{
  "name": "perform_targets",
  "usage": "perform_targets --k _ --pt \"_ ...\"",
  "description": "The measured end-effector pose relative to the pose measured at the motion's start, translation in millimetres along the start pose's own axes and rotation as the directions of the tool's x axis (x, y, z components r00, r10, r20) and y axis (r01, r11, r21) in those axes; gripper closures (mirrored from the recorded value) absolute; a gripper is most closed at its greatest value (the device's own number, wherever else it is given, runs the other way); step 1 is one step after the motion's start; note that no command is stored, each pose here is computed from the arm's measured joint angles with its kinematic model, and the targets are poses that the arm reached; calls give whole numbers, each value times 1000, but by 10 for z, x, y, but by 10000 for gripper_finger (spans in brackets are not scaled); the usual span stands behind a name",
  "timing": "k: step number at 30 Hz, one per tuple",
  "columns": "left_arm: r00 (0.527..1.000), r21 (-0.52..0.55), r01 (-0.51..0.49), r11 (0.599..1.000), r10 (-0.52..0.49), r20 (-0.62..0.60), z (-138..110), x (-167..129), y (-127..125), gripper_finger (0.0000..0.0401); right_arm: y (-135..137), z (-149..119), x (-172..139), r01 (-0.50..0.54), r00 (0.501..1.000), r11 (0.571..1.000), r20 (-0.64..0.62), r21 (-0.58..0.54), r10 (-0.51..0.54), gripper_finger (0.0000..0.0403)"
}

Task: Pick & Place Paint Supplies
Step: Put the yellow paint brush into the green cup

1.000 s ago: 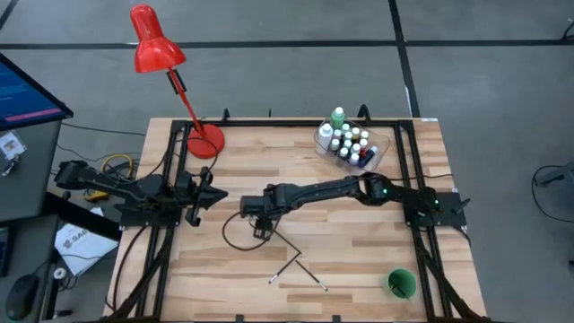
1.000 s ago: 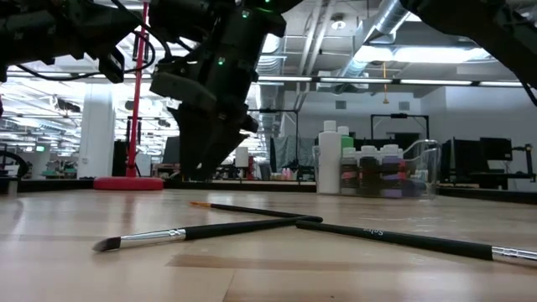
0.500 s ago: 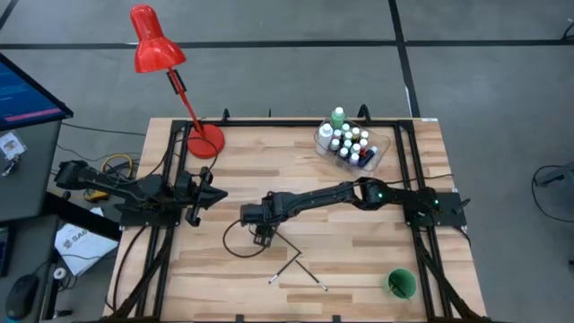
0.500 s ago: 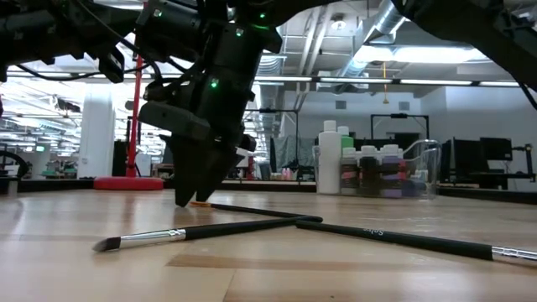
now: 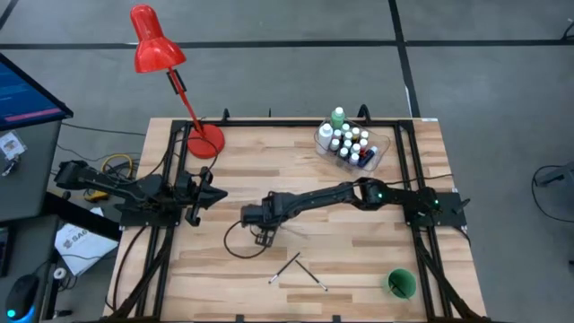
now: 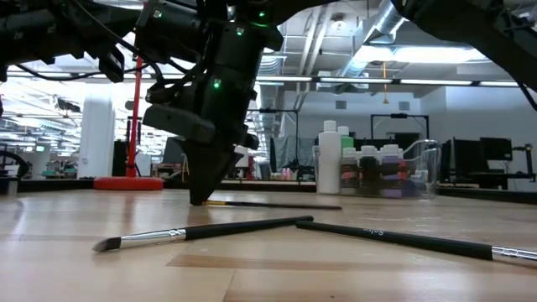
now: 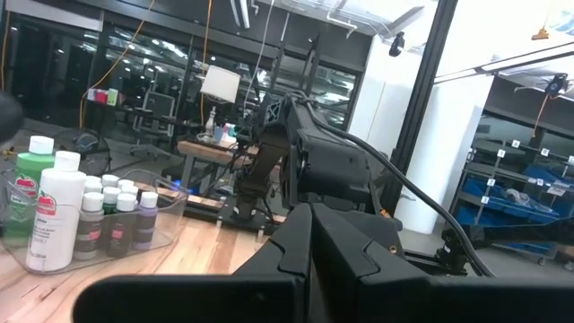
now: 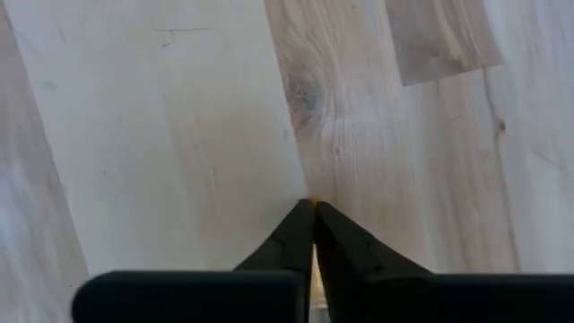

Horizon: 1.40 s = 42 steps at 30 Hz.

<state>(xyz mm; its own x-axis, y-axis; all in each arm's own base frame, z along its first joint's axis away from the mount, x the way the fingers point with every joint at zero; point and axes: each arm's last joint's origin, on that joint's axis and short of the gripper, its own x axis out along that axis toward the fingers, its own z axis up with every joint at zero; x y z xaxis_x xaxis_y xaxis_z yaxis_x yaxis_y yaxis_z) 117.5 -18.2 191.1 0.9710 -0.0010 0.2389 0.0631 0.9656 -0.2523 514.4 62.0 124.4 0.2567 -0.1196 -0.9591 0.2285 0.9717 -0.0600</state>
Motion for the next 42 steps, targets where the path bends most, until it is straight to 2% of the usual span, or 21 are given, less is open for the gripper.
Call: perform_targets --k 5,12,17,20,23,28,33,34,37,39,42 --pt "1000 0 0 1000 0 0 0 0 -1 399 -4 -1 8 55 998 998 18 -32 -54 400" --pt "1000 0 0 1000 0 0 0 0 0 399 -22 11 -222 83 996 995 47 -48 -81 402" --pt "1000 0 0 1000 0 -1 -1 0 0 399 -3 37 -794 115 984 993 145 -39 -108 402" --pt "1000 0 0 1000 0 0 0 0 0 399 75 -46 -1057 147 977 988 160 -43 -139 403" --pt "1000 0 0 1000 0 0 1 0 0 399 157 -183 -1493 196 961 980 207 -30 -186 403" --pt "1000 0 0 1000 0 0 1 1 0 399 325 -623 -2392 239 919 970 310 50 -243 403" --pt "1000 0 0 1000 0 0 1 0 -1 399 389 -1272 -3132 260 866 942 380 212 -325 403" --pt "1000 0 0 1000 0 0 0 0 -1 399 430 -1368 -3236 224 851 943 423 247 -313 403" --pt "1000 0 1 1000 -1 0 0 0 0 399 537 -1733 -3494 149 821 957 508 248 -259 403" --pt "1000 0 0 1000 0 1 1 0 0 399 576 -1917 -3609 97 782 952 569 289 -253 403" --pt "1000 0 0 1000 0 -1 -2 2 0 399 620 -2244 -3719 49 743 959 631 278 -221 403"
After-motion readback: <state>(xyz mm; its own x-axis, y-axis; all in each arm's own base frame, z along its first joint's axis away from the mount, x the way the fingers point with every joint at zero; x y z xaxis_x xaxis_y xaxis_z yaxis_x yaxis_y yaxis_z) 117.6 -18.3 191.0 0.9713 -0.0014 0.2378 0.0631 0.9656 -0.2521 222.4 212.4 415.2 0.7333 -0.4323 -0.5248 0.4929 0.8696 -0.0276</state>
